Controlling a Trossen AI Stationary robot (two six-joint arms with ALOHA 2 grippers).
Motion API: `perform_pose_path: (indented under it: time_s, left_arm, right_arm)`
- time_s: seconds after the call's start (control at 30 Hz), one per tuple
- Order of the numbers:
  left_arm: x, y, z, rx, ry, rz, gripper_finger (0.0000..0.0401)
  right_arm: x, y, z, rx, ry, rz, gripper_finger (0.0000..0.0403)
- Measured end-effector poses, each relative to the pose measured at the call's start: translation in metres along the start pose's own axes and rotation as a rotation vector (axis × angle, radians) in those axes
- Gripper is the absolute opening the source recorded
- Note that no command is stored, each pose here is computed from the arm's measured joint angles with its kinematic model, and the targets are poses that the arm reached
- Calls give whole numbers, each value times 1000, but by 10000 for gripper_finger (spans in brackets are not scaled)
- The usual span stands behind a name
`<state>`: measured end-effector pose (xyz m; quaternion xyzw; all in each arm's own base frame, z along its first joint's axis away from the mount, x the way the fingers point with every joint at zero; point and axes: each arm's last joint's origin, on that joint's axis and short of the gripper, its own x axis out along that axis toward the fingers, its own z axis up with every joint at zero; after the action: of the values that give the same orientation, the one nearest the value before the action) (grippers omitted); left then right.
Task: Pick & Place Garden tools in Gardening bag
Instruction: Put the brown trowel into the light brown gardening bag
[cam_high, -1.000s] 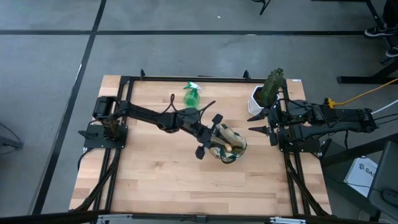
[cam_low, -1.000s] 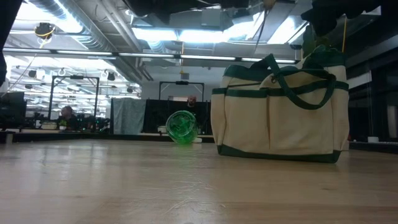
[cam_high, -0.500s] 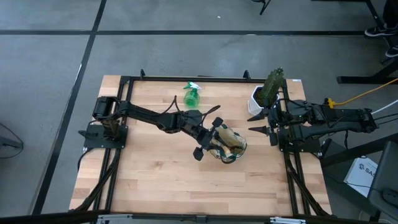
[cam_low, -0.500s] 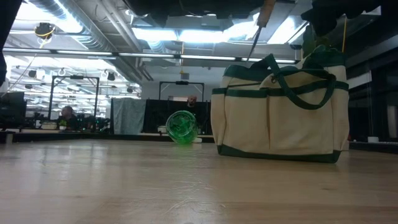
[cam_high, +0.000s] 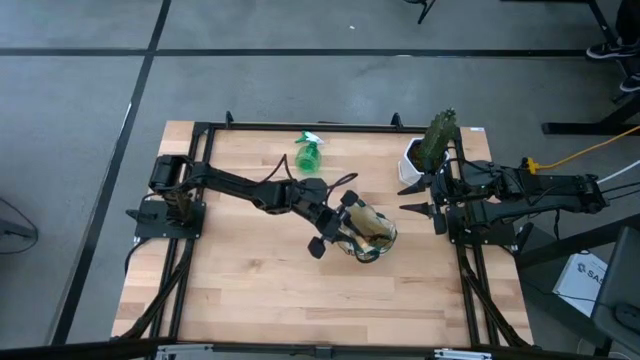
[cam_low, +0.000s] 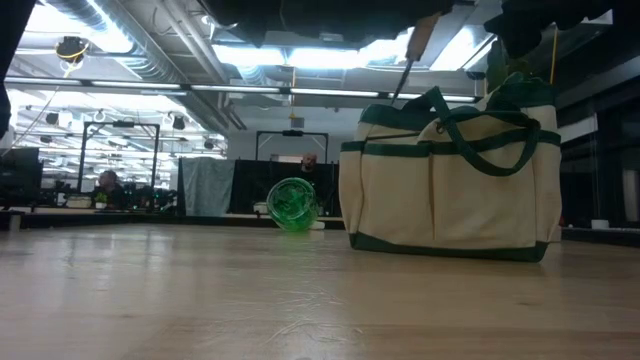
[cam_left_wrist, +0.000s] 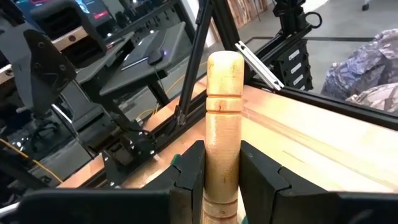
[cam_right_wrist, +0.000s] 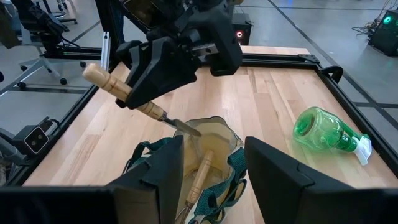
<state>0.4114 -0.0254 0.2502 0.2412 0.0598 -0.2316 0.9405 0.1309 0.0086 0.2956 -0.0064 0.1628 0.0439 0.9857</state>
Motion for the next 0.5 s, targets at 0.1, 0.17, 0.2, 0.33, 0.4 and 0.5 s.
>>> perform_pose_path:
  time_s: [0.1,0.17,0.2,0.33,0.4,0.5]
  left_arm:
    - [-1,0,-1,16,-10,-28,73]
    - [-2,1,-2,18,-36,-74,73]
    - [-2,2,-3,13,-49,-95,73]
    - [-4,7,-9,-32,-55,-120,73]
    - [-4,9,-11,-40,-55,-111,73]
    - [-3,9,-14,-45,-48,-114,73]
  right_arm:
    - [0,0,0,0,0,0,172]
    - [0,0,0,0,0,0,172]
    - [0,0,0,0,0,0,172]
    - [0,0,0,0,-1,0,172]
    - [0,0,0,0,0,0,172]
    - [0,0,0,0,0,0,172]
